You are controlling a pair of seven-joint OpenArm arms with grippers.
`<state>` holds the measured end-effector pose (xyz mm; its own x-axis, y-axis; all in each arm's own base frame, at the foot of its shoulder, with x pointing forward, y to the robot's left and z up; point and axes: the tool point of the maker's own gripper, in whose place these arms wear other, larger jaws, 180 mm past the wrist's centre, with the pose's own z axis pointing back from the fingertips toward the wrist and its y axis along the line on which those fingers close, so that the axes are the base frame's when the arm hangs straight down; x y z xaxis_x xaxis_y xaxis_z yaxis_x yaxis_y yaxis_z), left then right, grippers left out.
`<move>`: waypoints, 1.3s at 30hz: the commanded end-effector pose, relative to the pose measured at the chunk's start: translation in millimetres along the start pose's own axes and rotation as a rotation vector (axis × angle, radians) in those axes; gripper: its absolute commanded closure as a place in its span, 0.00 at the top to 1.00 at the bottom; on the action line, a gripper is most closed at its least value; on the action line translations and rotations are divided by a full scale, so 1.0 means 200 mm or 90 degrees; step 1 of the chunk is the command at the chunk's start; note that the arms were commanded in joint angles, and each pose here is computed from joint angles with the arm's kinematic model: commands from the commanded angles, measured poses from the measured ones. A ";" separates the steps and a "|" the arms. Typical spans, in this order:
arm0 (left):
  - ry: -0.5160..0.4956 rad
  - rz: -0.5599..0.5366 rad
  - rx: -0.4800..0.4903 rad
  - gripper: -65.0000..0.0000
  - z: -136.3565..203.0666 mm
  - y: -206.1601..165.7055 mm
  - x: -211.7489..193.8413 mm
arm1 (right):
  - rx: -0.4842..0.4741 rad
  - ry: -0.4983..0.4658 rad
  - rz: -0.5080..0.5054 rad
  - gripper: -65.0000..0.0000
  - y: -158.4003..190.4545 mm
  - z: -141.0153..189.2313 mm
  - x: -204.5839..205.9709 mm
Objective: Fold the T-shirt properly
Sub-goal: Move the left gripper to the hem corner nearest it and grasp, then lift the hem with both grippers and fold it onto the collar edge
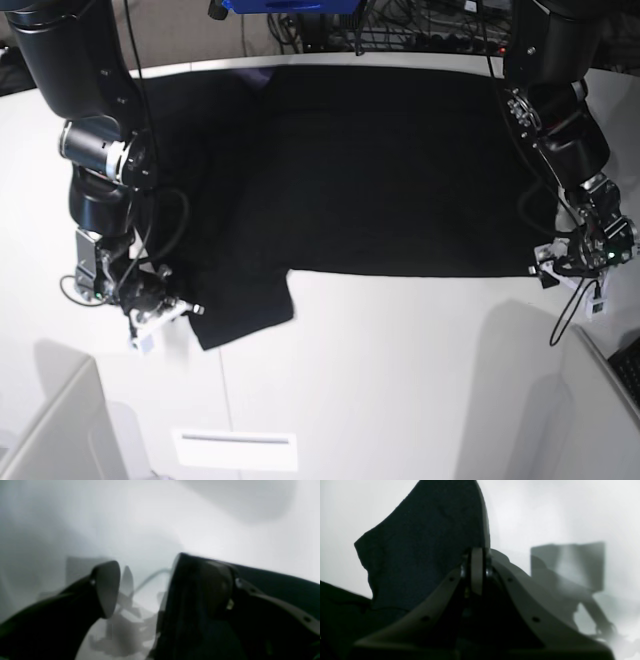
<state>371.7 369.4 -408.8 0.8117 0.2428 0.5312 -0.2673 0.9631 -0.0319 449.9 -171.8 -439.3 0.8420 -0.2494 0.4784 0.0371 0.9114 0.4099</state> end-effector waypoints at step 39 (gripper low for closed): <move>-0.098 -0.048 -0.052 0.00 0.19 -0.14 0.11 | -0.073 -0.149 0.127 0.00 -0.05 0.32 0.23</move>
<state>367.3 334.1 -383.1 0.7711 0.1703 0.6136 -0.1615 0.9844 -0.0702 437.4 -208.0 -393.5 0.7408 -0.1129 0.6622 -0.0414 0.9762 0.2128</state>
